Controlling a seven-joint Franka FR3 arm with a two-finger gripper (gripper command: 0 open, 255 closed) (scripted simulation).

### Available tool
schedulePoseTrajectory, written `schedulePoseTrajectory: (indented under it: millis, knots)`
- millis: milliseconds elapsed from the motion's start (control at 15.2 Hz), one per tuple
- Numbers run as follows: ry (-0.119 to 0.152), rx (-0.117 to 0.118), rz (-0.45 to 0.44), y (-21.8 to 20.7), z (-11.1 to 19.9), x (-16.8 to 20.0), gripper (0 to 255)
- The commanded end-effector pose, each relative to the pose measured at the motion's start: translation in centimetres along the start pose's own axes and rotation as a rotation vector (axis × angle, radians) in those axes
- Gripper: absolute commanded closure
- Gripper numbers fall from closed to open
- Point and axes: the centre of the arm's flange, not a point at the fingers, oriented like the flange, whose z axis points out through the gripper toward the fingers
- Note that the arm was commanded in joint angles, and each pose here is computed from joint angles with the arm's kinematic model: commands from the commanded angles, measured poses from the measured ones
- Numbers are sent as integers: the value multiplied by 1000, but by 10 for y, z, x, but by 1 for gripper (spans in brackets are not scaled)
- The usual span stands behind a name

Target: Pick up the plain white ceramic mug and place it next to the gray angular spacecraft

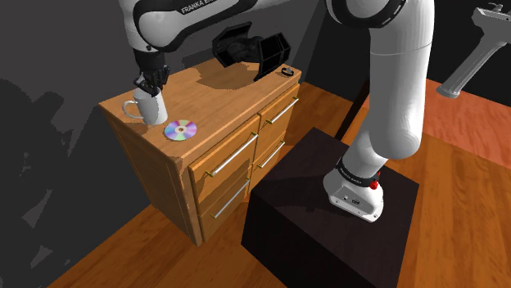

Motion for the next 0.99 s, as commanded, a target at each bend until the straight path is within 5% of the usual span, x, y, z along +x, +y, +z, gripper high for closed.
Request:
schedulePoseTrajectory:
  millis: [0,924]
  knots:
    - [0,0,0,0,-10,1,255]
    - [0,0,0,1,-84,9,255]
